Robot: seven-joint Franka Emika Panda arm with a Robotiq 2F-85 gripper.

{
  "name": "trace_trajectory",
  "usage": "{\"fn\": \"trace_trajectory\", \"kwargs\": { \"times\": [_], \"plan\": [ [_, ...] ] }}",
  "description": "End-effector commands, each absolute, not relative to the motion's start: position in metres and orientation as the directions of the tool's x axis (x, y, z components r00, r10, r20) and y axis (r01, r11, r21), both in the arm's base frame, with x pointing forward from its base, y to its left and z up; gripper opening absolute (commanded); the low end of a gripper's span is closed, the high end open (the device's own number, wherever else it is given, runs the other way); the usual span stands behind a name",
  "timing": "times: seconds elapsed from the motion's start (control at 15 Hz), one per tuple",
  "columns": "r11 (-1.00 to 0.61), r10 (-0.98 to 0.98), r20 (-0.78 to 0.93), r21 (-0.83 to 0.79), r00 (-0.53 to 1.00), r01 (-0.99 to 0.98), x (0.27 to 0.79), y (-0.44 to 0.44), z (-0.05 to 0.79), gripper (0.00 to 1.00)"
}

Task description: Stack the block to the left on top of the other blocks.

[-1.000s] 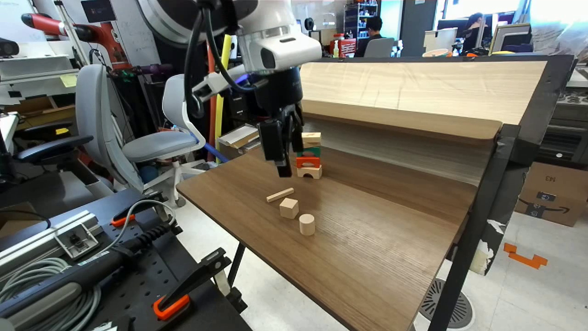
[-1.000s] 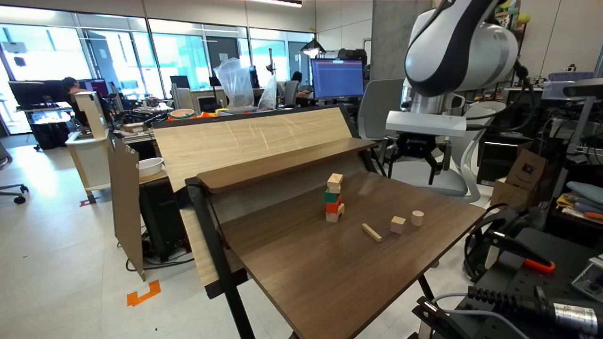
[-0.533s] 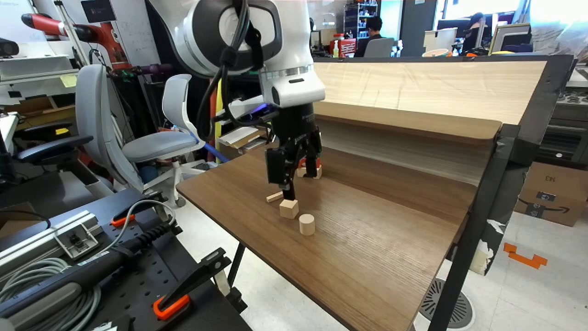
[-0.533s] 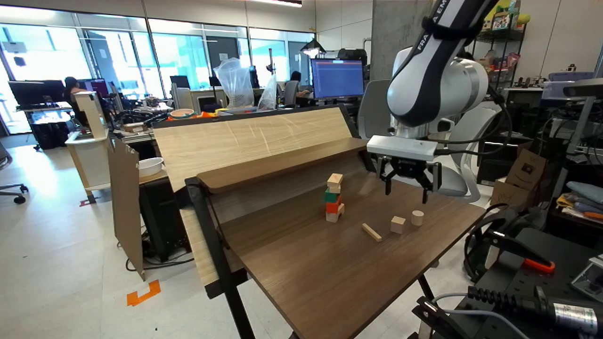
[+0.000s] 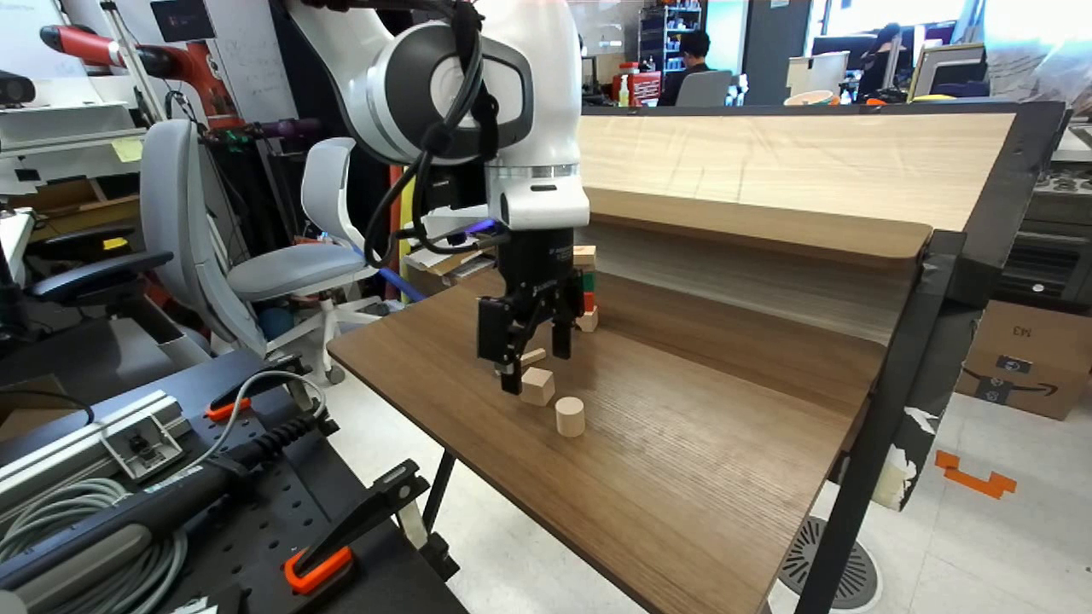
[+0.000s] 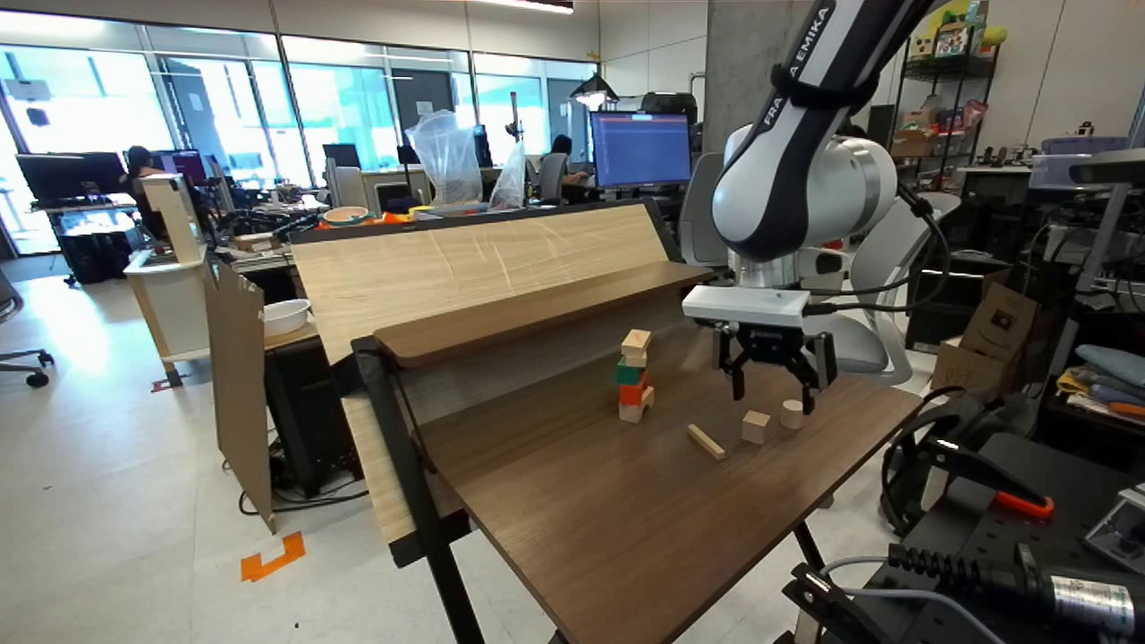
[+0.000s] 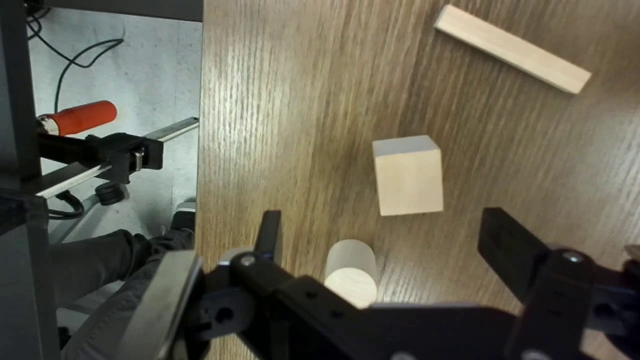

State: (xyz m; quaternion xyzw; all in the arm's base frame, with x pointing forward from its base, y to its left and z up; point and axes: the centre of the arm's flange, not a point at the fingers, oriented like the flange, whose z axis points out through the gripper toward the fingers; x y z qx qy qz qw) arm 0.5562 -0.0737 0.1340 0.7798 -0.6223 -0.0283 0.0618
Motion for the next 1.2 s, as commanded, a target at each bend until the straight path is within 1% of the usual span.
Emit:
{"fn": "trace_trajectory", "kwargs": {
  "times": [0.0,0.47,0.6,0.8,0.87,0.93,1.0,1.13],
  "plan": [
    [-0.216,-0.976,0.006,0.153,0.22,-0.964,0.569,-0.067,0.127,1.0],
    [-0.262,-0.965,-0.012,0.157,0.263,-0.952,0.573,-0.053,0.115,1.0],
    [-0.258,-0.966,-0.012,0.174,0.26,-0.95,0.574,-0.052,0.113,1.0],
    [-0.221,-0.975,-0.025,0.253,0.222,-0.942,0.579,-0.053,0.109,1.0],
    [-0.214,-0.976,-0.031,0.276,0.214,-0.937,0.58,-0.054,0.108,0.96],
    [-0.21,-0.977,-0.039,0.294,0.208,-0.932,0.581,-0.054,0.108,0.72],
    [-0.207,-0.978,-0.045,0.309,0.203,-0.928,0.582,-0.054,0.108,0.71],
    [-0.21,-0.978,-0.055,0.327,0.204,-0.921,0.583,-0.054,0.109,0.58]
  ]
}}
